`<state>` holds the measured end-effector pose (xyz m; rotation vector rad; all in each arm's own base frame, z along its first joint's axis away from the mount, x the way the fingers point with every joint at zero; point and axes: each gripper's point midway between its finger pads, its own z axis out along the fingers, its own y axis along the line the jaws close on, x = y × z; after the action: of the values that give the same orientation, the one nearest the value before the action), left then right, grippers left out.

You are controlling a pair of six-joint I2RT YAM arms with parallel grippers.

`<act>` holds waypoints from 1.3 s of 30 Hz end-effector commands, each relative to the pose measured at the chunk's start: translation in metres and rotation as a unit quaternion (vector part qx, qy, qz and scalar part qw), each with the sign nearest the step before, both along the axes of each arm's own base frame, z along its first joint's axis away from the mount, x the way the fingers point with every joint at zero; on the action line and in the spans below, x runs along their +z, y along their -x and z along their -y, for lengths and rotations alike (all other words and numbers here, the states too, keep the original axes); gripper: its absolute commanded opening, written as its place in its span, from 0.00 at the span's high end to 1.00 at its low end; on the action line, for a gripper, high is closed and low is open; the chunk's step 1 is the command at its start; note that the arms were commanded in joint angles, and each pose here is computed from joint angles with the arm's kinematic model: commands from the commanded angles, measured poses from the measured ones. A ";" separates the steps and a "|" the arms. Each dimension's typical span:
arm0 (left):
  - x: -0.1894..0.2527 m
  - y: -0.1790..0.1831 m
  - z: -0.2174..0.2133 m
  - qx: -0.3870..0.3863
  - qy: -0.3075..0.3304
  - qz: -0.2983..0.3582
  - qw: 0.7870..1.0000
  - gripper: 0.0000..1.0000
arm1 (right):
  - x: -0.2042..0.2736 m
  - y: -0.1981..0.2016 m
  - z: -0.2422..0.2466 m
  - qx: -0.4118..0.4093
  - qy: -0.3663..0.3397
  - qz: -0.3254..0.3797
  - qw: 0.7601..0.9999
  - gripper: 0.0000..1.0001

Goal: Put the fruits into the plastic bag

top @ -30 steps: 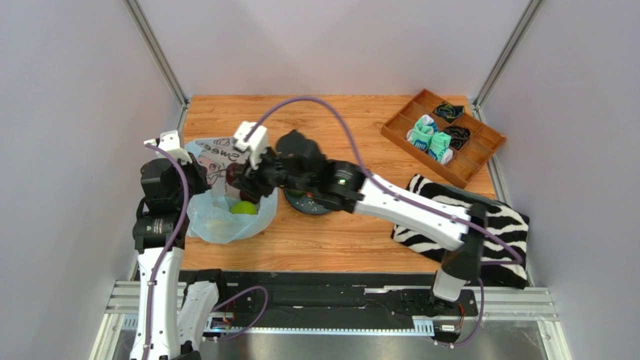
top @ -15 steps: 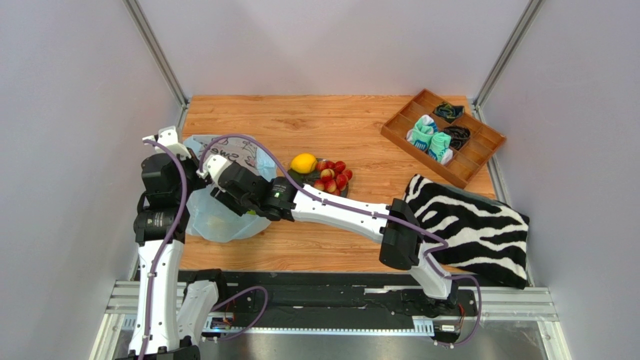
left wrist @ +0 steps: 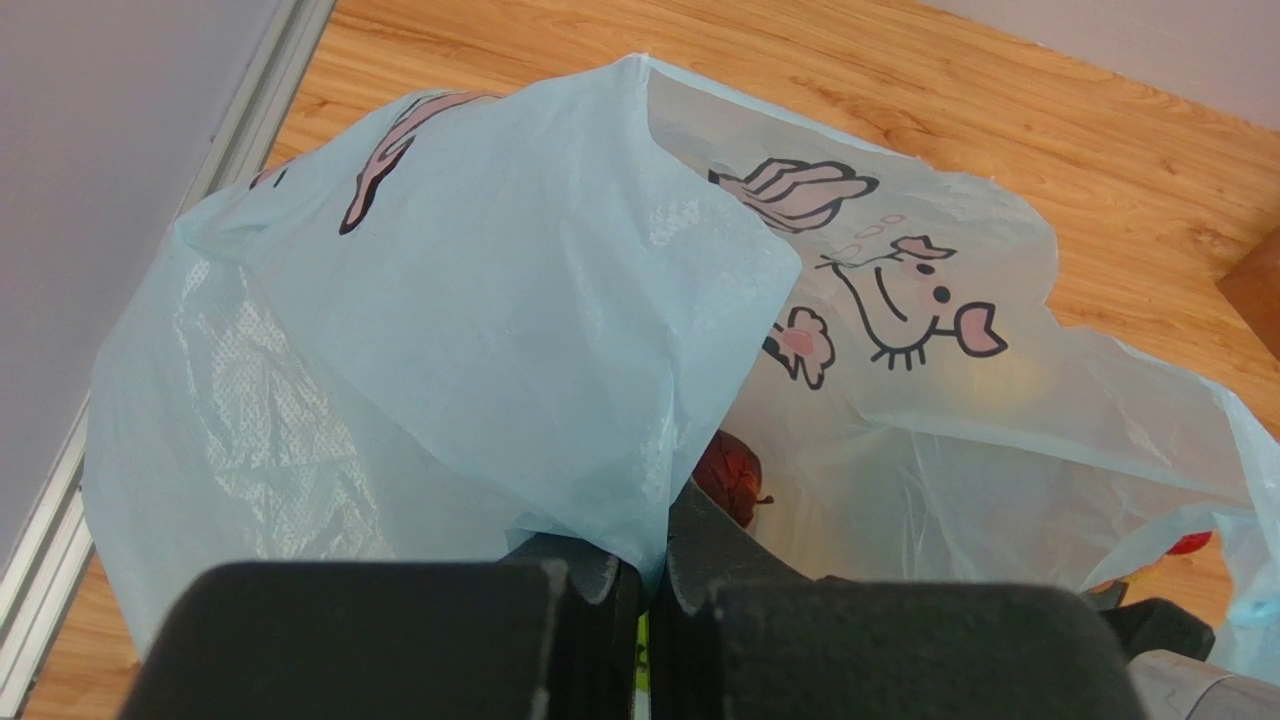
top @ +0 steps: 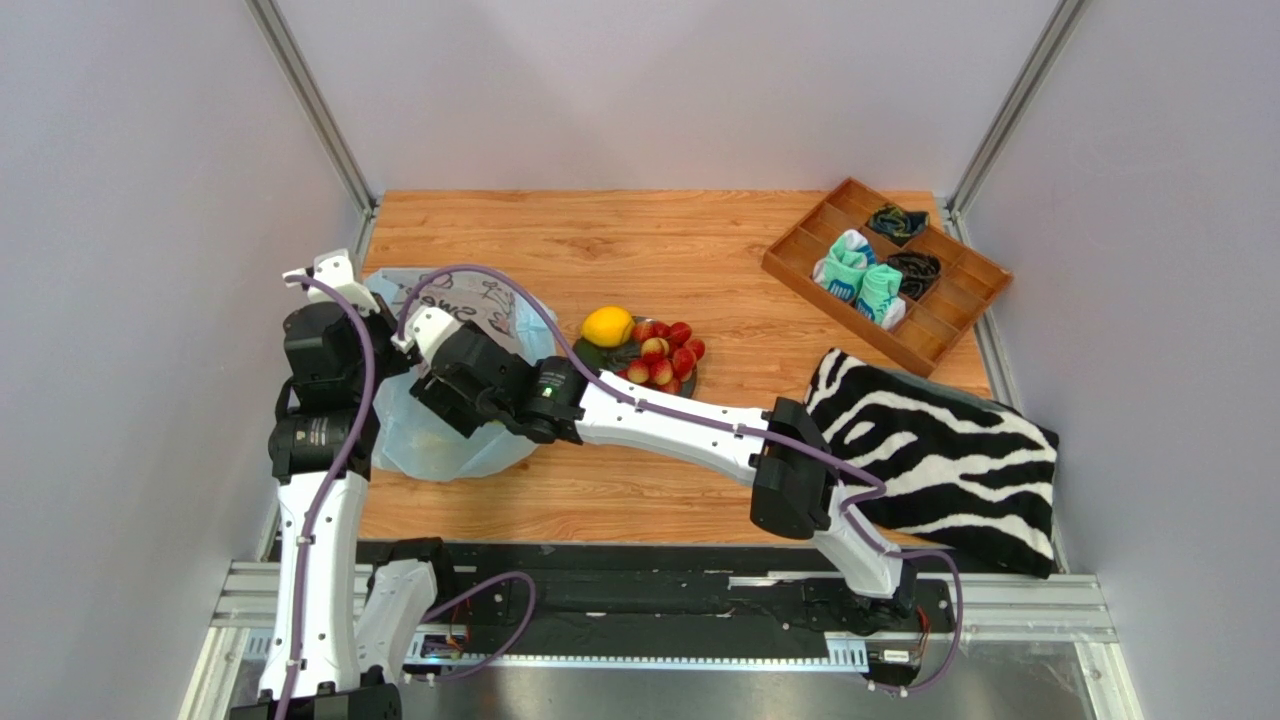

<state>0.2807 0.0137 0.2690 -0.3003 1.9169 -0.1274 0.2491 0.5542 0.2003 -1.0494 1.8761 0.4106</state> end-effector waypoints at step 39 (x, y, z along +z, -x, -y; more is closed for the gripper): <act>0.009 0.008 -0.001 -0.010 0.030 0.033 0.999 1.00 | 0.168 0.076 0.087 0.140 -0.276 0.011 0.951 0.30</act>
<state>0.2726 0.0137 0.2678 -0.3097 1.8986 -0.1996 0.1589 0.5001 0.3363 -1.0436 1.4881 1.0967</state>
